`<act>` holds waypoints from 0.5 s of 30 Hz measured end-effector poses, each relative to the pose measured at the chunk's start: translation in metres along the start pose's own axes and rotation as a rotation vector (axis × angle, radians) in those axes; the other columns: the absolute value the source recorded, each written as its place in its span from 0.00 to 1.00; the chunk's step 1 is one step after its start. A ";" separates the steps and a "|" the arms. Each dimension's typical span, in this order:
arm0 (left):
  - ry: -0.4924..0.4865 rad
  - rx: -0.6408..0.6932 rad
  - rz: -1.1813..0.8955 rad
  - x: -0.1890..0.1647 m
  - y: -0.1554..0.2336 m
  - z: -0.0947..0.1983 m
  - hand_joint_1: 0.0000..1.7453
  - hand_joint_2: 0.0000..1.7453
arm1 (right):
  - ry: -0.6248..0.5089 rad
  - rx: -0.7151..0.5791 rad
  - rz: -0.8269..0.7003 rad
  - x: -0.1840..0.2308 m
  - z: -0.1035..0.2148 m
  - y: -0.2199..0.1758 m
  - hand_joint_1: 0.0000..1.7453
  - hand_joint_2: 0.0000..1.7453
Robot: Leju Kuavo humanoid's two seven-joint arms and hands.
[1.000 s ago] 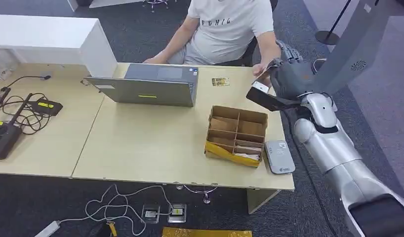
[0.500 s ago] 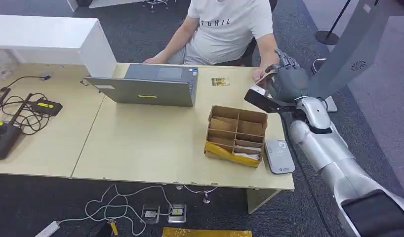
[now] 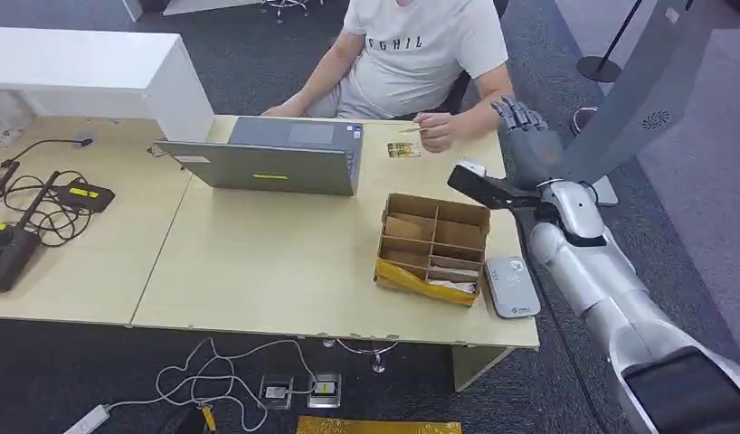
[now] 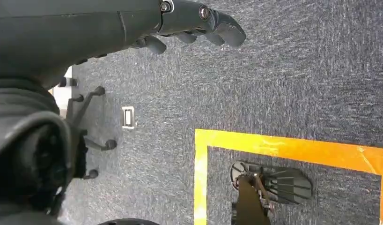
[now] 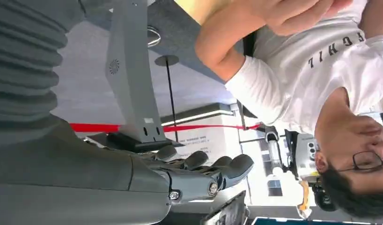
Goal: Pass the card to the sensor for recognition and then transmit it.
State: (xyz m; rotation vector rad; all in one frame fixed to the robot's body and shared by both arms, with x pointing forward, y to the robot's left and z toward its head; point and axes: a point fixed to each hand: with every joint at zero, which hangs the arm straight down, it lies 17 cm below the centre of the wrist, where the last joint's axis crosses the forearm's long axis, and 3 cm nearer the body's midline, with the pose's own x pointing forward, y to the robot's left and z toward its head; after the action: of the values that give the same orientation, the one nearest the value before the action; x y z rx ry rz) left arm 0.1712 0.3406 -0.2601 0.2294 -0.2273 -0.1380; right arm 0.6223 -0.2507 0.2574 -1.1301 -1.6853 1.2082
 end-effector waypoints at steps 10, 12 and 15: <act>-0.001 -0.008 -0.006 0.000 -0.003 0.000 0.00 0.00 | 0.002 -0.091 -0.032 -0.021 0.003 -0.019 0.00 0.00; -0.002 -0.010 -0.012 0.000 -0.003 0.000 0.00 0.00 | 0.027 -0.122 -0.045 -0.040 0.005 -0.028 0.00 0.00; -0.002 -0.009 -0.014 0.000 -0.003 0.000 0.00 0.00 | 0.106 -0.148 -0.114 -0.082 0.012 -0.040 0.00 0.00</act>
State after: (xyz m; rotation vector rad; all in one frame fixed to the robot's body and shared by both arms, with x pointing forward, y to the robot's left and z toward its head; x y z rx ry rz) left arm 0.1703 0.3373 -0.2606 0.2216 -0.2267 -0.1536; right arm 0.6283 -0.3380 0.2858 -1.1488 -1.7556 0.9505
